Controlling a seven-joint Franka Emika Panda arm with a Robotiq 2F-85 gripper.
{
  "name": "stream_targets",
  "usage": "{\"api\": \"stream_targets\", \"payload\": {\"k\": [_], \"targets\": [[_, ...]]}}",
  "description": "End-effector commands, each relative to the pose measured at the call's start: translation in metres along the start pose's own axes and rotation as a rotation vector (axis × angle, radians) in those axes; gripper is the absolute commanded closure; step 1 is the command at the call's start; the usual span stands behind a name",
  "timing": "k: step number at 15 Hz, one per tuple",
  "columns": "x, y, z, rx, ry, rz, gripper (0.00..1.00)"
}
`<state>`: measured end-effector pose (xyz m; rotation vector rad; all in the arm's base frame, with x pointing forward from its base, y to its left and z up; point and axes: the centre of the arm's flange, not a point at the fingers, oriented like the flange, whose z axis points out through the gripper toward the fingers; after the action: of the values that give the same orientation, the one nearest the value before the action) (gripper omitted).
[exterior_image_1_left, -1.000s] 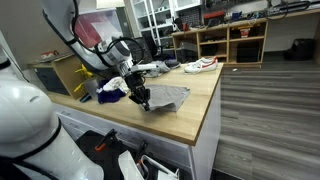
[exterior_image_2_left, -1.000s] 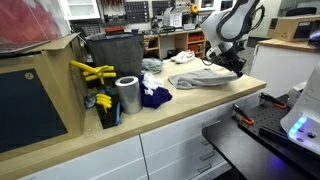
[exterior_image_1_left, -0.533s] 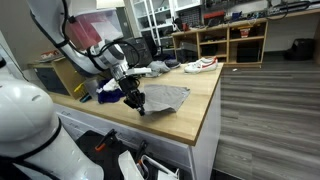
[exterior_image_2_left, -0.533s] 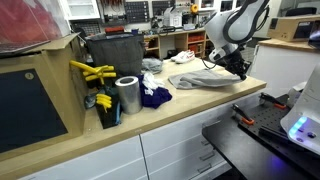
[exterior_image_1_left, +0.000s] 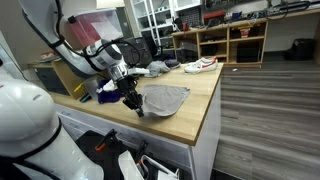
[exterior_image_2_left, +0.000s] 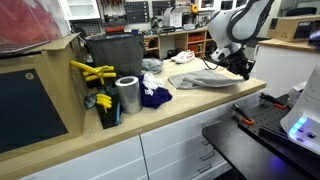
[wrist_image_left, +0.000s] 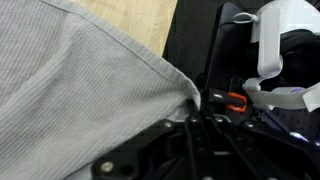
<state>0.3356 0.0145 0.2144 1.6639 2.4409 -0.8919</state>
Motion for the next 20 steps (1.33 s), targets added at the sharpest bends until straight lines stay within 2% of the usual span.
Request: {"api": "stream_targets", "payload": {"k": [1,5,7,9,10,15,20], "targets": [[-0.012,-0.036,-0.004,-0.022,0.006,-0.033,0.63],[-0.027,-0.036,-0.012,-0.031,0.034,-0.006,0.34],[-0.038,-0.027,-0.019,-0.068,0.079,0.153,0.19],[-0.052,-0.007,-0.026,-0.048,0.139,0.253,0.04],[-0.058,0.001,-0.028,-0.036,0.169,0.302,0.01],[-0.099,0.069,-0.05,-0.004,0.315,0.542,0.0],[-0.113,0.138,-0.054,0.055,0.431,0.78,0.0]]}}
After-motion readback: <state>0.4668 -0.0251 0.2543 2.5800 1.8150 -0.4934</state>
